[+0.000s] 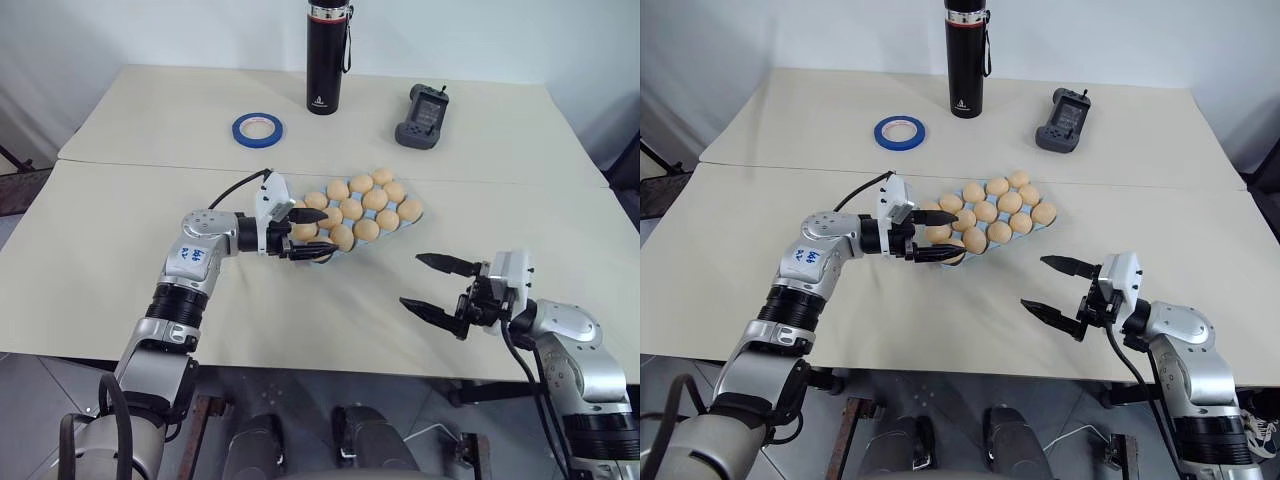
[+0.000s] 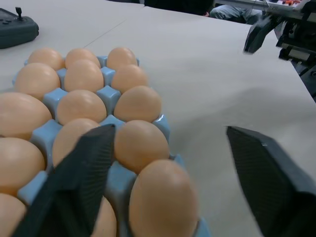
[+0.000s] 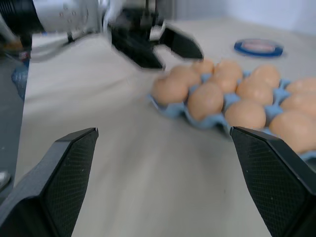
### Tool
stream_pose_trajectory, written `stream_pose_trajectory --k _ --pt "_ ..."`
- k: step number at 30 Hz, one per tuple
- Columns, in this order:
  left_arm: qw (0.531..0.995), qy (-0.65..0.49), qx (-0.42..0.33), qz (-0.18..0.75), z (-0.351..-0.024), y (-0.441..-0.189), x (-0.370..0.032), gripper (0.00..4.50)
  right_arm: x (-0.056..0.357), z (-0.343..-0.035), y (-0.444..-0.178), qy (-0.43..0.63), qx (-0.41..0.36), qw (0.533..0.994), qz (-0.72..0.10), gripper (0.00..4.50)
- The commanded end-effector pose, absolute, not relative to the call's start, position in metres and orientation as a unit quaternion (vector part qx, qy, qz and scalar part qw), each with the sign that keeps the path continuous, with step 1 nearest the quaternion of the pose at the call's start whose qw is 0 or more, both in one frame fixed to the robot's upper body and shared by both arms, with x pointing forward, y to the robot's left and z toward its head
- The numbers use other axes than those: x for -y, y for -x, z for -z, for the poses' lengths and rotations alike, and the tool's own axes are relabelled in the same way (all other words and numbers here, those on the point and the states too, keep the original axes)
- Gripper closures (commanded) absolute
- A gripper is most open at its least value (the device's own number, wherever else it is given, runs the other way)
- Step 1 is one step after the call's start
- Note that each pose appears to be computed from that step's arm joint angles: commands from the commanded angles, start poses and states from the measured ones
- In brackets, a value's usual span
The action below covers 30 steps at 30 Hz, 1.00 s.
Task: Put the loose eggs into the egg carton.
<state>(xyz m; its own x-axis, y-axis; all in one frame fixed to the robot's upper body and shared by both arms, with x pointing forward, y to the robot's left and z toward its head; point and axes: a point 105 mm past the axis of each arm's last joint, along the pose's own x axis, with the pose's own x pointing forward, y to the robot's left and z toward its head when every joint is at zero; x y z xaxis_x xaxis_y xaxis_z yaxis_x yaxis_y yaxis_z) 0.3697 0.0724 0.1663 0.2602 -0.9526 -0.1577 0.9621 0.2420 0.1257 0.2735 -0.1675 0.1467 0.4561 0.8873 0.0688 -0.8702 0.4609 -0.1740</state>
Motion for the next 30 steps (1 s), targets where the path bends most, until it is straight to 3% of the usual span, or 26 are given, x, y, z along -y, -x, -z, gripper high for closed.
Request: stream_pose_trajectory --k 1,9,15,23,30 --pt "0.785 -0.112 -0.013 0.609 -0.175 -0.366 -0.075 0.01 0.174 -0.158 -0.275 0.059 0.103 0.854 -0.506 0.00" --pt "0.804 -0.072 0.021 0.590 -0.203 -0.364 -0.084 0.01 0.174 -0.166 -0.282 0.036 0.134 0.855 -0.499 0.00" --pt "0.811 -0.042 0.022 0.583 -0.209 -0.349 -0.115 0.01 0.170 -0.165 -0.287 0.042 0.126 0.852 -0.506 0.00" --pt "0.842 -0.091 -0.057 0.528 -0.172 -0.317 -0.192 0.01 0.172 -0.170 -0.301 0.078 0.106 0.830 -0.542 0.00" --pt "0.861 -0.090 -0.060 0.497 -0.165 -0.311 -0.213 0.01 0.170 -0.174 -0.318 0.091 0.093 0.813 -0.567 0.00"
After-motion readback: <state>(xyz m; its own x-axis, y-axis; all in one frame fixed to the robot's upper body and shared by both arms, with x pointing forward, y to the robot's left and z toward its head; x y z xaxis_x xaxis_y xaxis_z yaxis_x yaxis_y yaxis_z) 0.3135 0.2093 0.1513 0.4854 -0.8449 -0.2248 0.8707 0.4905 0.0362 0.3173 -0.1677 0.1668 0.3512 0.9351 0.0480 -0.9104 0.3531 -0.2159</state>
